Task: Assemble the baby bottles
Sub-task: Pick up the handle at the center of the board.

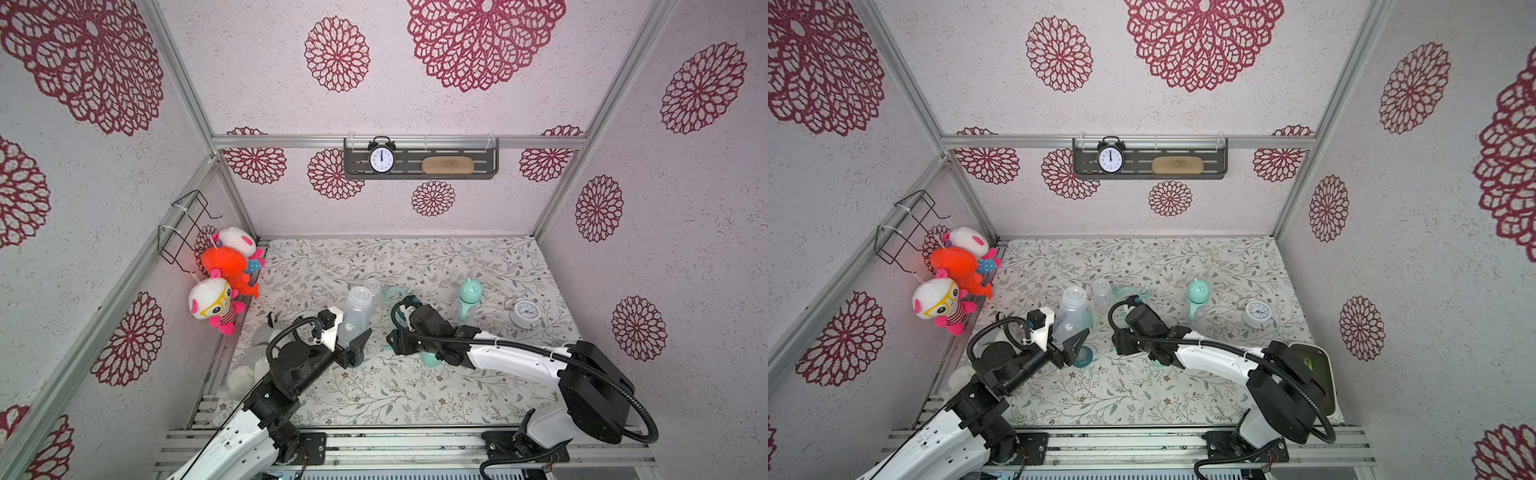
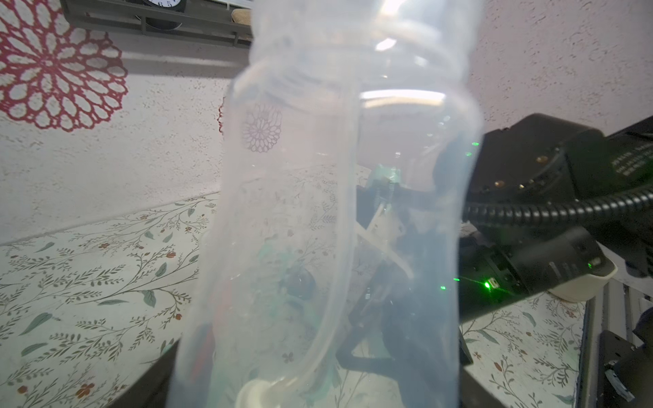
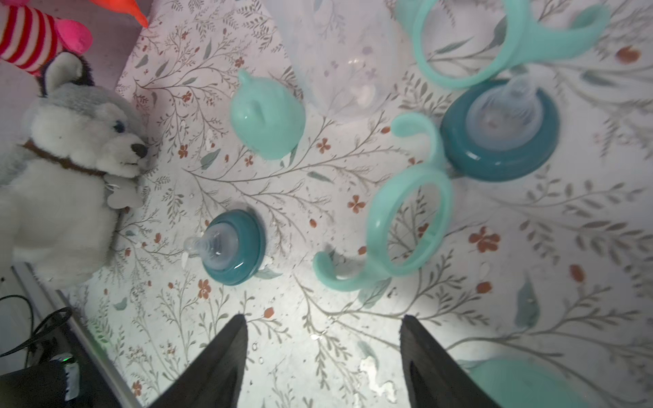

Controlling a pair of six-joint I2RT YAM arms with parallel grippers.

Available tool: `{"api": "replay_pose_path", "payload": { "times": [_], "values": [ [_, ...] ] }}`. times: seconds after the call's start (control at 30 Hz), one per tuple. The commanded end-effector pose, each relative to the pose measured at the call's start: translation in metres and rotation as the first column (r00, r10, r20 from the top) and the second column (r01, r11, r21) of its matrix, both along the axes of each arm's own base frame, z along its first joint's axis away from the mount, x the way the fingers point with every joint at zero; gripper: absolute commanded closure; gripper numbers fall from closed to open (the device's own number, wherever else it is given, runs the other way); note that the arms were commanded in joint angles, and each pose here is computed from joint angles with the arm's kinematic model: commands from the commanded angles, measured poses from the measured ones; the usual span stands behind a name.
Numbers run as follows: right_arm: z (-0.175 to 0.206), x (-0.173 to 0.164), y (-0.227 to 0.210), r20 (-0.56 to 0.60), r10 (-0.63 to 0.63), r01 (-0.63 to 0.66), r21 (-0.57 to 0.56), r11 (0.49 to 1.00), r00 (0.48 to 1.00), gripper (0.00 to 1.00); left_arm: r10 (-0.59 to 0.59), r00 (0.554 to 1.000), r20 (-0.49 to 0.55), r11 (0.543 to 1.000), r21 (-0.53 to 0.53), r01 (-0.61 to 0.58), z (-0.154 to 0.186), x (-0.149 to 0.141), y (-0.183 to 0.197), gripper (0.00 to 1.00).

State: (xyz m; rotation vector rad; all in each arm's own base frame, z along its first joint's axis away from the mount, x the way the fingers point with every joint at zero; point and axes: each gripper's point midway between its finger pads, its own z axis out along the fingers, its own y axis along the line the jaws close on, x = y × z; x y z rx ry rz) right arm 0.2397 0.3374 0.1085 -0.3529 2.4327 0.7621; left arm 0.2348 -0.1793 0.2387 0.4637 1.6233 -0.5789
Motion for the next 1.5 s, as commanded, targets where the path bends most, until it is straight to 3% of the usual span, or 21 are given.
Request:
{"api": "replay_pose_path", "payload": {
  "times": [0.0, 0.23, 0.57, 1.1, 1.47],
  "values": [
    [0.023, -0.002, 0.017, -0.038, -0.115, 0.121, 0.220, 0.968, 0.993, 0.30, -0.007, 0.998, 0.057, 0.999, -0.053, 0.010, 0.026, 0.000, -0.001, 1.00],
    [0.005, -0.003, 0.012, -0.119, -0.250, 0.276, 0.349, 0.895, 0.961, 0.35, -0.013, 0.999, 0.053, 0.999, -0.050, 0.015, 0.026, -0.002, -0.001, 1.00],
    [-0.028, -0.002, 0.042, -0.234, -0.275, 0.353, 0.437, 0.827, 0.933, 0.39, -0.015, 0.998, 0.056, 0.998, -0.052, 0.018, 0.029, -0.003, 0.000, 1.00],
    [-0.049, -0.005, 0.020, -0.213, -0.400, 0.452, 0.358, 0.817, 0.892, 0.39, -0.014, 0.998, 0.055, 0.999, -0.050, 0.017, 0.029, -0.004, 0.001, 1.00],
    [-0.052, 0.014, 0.013, -0.226, -0.415, 0.472, 0.400, 0.786, 0.881, 0.39, -0.019, 0.999, 0.049, 0.998, -0.054, 0.022, 0.027, -0.004, -0.001, 1.00]
  ]
}}
